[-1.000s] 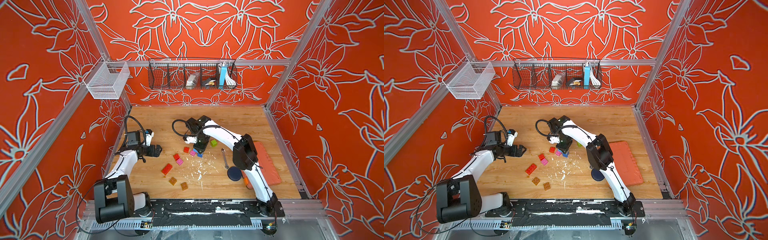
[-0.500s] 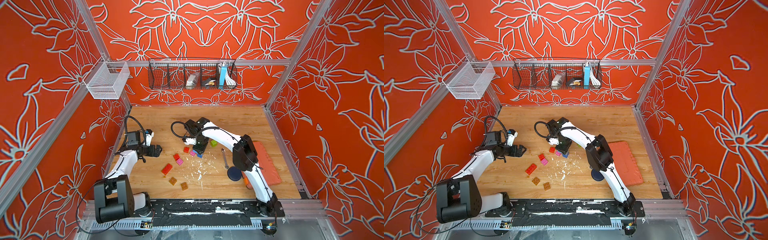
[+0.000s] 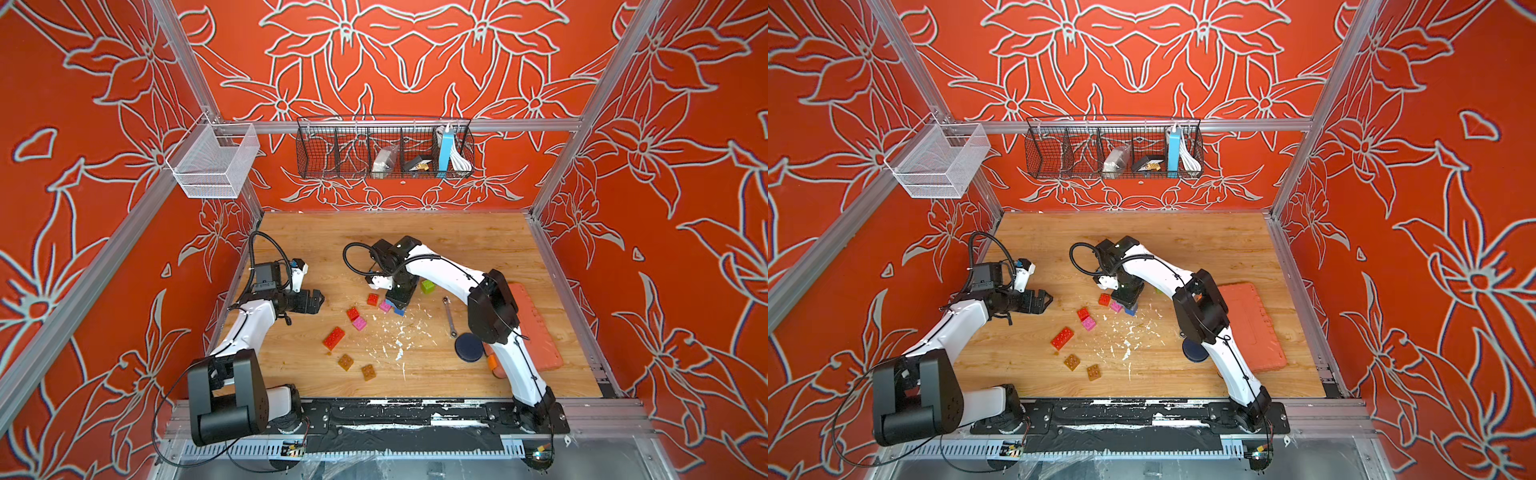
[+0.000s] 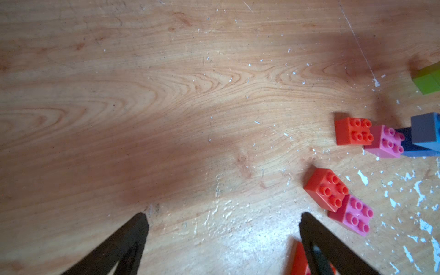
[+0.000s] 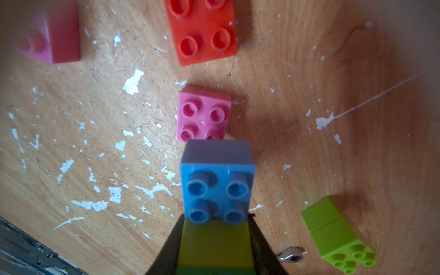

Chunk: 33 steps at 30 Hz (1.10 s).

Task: Assemble the letter h with lego
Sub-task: Assemble the lego brick with the lego brick.

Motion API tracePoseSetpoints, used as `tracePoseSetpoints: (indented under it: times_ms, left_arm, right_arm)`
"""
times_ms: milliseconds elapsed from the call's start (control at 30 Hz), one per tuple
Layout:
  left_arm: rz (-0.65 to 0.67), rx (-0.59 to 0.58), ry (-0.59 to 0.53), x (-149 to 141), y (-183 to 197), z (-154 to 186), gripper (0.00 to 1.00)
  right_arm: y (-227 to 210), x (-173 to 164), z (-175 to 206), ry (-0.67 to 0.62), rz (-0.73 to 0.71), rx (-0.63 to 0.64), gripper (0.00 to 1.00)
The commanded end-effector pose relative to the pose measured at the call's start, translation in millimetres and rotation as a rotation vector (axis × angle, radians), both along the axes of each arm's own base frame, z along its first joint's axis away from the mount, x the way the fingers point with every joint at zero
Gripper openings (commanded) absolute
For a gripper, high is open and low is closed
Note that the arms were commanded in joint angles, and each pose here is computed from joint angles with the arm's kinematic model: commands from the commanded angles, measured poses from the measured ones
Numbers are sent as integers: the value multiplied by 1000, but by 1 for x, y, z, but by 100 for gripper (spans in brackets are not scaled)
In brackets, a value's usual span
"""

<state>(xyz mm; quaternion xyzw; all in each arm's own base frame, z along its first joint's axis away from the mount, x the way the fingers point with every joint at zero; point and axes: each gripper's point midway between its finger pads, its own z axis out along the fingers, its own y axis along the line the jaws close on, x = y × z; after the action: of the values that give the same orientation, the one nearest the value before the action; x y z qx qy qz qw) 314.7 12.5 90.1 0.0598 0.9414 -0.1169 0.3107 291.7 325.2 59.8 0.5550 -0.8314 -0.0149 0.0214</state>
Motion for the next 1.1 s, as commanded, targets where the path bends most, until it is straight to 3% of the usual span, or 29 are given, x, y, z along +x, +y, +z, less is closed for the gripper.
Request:
tracePoseSetpoints:
  times_ms: [0,233,400,700,1067]
  left_arm:
    - [-8,2,-6,2,1,5,100]
    - [-8,2,-2,2,1,4,100]
    - [-13,0,-4,2,1,4,100]
    - [-13,2,-16,1,1,6,100]
    - [-15,0,-19,2,0,6,100]
  right_arm:
    - [-25,-32,-74,204,-53,-146,22]
    - [-20,-1,19,22,-244,-56,20]
    - [-48,12,71,-22,-421,29,20]
    - [-111,27,79,-27,-580,-1,20]
    - [-116,26,44,43,-664,-31,17]
